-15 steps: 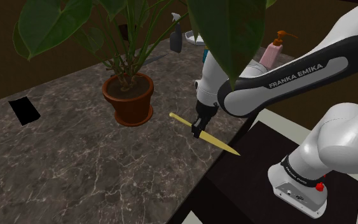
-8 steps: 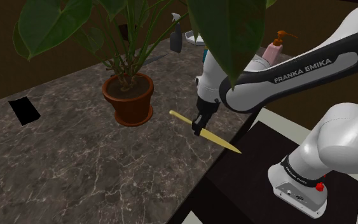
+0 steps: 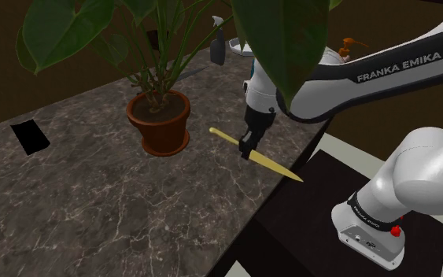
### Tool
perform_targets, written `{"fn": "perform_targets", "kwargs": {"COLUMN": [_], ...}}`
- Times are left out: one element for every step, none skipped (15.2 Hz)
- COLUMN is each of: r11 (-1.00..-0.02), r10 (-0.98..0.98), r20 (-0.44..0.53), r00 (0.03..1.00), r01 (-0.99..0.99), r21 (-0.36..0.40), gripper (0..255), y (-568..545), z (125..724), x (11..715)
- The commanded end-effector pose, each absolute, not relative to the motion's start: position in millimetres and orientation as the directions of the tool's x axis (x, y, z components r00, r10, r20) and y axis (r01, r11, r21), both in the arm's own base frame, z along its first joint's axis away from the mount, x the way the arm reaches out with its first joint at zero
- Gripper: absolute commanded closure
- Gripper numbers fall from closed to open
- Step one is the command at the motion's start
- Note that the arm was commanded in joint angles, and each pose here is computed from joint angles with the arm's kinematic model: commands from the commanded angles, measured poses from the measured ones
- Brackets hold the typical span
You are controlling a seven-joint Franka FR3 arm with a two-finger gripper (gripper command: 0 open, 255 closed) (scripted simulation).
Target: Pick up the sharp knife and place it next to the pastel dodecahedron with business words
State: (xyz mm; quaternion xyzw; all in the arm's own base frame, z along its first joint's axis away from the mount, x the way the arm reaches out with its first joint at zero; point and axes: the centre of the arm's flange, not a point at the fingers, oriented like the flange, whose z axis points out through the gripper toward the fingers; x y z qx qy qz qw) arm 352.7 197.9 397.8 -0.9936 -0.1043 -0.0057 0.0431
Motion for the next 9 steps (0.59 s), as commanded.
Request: {"fn": "perform_targets", "kwargs": {"r11": [-0.975, -0.975, -0.975, -0.975, -0.975, -0.975, -0.975, -0.975, -0.975], "r10": [0.207, 0.207, 0.207, 0.207, 0.207, 0.207, 0.207, 0.207, 0.207], "r20": [0.02, 0.02, 0.02, 0.02, 0.02, 0.02, 0.02, 0.02, 0.02], "r00": [0.978, 0.978, 0.978, 0.978, 0.978, 0.978, 0.978, 0.978, 0.978], "r01": [0.208, 0.208, 0.208, 0.208, 0.208, 0.208, 0.208, 0.208, 0.208], "r21": [-0.084, -0.084, -0.084, -0.084, -0.084, -0.084, -0.084, -0.084, -0.084], "gripper": [255, 255, 255, 255, 255, 255, 255, 255, 255], "y": [197, 197, 197, 197, 197, 197, 197, 197, 197], "z": [408, 413, 419, 424, 429, 435, 440, 445, 450], "x": [352, 352, 352, 352, 352, 352, 352, 352, 352]}}
